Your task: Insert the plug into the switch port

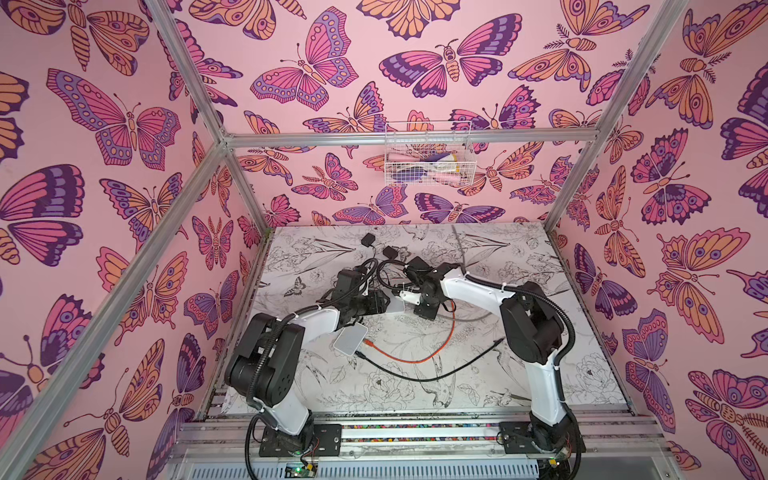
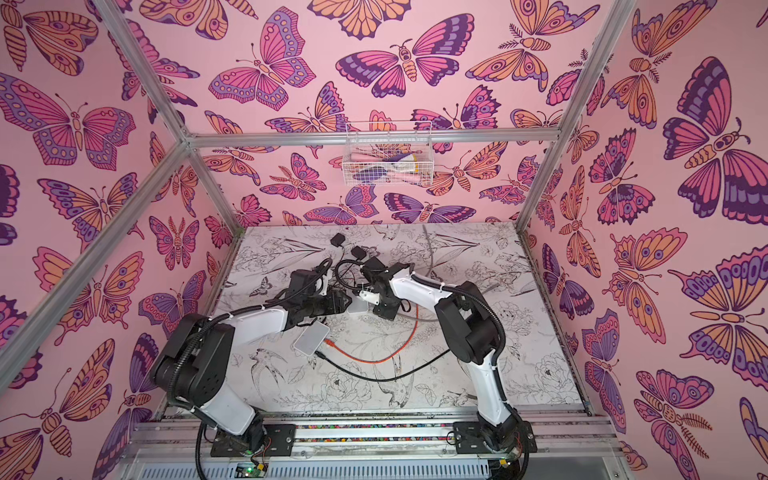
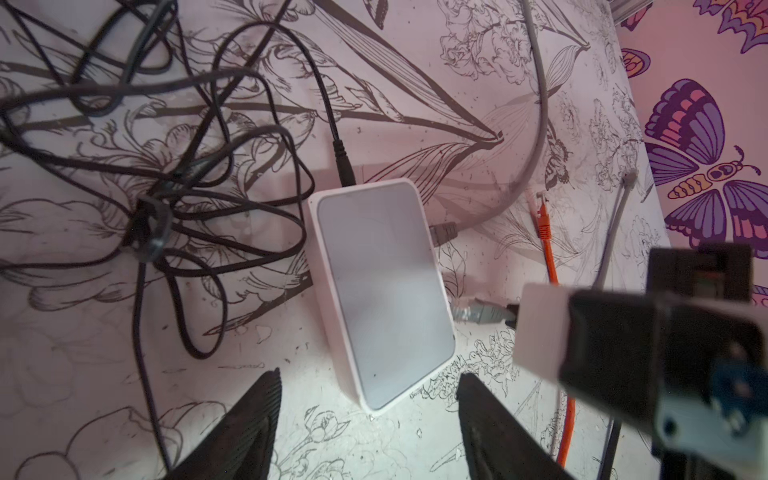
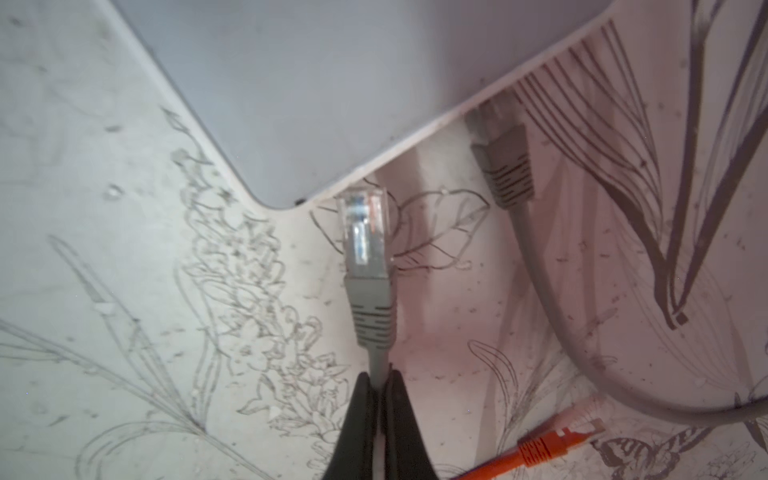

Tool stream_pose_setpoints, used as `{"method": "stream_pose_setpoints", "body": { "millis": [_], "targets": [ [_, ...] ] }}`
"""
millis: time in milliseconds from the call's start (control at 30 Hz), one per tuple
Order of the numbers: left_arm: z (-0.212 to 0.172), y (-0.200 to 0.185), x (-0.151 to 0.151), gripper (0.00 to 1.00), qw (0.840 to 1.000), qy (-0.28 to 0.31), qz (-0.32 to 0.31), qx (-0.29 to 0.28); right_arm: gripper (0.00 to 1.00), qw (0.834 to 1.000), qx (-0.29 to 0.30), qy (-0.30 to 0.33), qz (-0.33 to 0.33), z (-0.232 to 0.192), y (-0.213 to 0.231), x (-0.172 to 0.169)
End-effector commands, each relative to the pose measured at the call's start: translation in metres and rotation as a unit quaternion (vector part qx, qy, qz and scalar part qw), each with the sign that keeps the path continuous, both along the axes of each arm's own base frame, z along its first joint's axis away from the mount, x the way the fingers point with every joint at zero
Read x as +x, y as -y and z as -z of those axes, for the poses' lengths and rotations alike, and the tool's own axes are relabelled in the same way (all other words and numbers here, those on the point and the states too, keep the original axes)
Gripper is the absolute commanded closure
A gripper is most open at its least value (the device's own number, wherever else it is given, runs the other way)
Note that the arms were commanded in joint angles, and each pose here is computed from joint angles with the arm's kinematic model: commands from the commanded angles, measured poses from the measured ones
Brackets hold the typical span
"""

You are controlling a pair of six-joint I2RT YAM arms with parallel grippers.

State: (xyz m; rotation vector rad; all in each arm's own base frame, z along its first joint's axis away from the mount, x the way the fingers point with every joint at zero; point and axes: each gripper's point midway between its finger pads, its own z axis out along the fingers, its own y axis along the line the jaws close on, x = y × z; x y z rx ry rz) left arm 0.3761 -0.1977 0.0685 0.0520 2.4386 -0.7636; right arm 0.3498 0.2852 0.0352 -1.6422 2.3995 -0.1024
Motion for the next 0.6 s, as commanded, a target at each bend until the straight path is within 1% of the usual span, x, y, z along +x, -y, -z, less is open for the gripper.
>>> {"method": "stream_pose_setpoints", "body": {
  "millis": [0, 67, 133, 333, 467, 567],
  "targets": [
    [0.008, -0.007, 0.007, 0.31, 1.0, -0.008, -0.004, 0.018, 1.0, 1.0, 0.016, 0.002, -0.025, -0.003, -0.028, -0.011],
    [0.009, -0.009, 0.009, 0.31, 1.0, -0.009, -0.005, 0.02, 1.0, 0.999, 0.026, -0.003, -0.033, -0.004, -0.038, -0.013],
    [0.008, -0.01, 0.009, 0.31, 1.0, -0.008, -0.006, 0.025, 1.0, 0.999, 0.032, 0.006, -0.027, -0.01, -0.038, -0.007],
    [0.015, -0.018, 0.009, 0.31, 0.999, -0.013, -0.01, 0.04, 1.0, 0.999, 0.027, 0.021, -0.014, -0.024, -0.023, 0.0],
    [0.021, -0.017, 0.011, 0.34, 0.999, -0.02, -0.008, 0.039, 1.0, 1.0, 0.015, 0.025, -0.005, -0.02, -0.014, 0.006],
    [0.021, -0.017, 0.012, 0.36, 0.999, -0.02, -0.007, 0.035, 1.0, 1.0, 0.024, 0.016, 0.007, -0.019, -0.011, 0.008]
  ]
}}
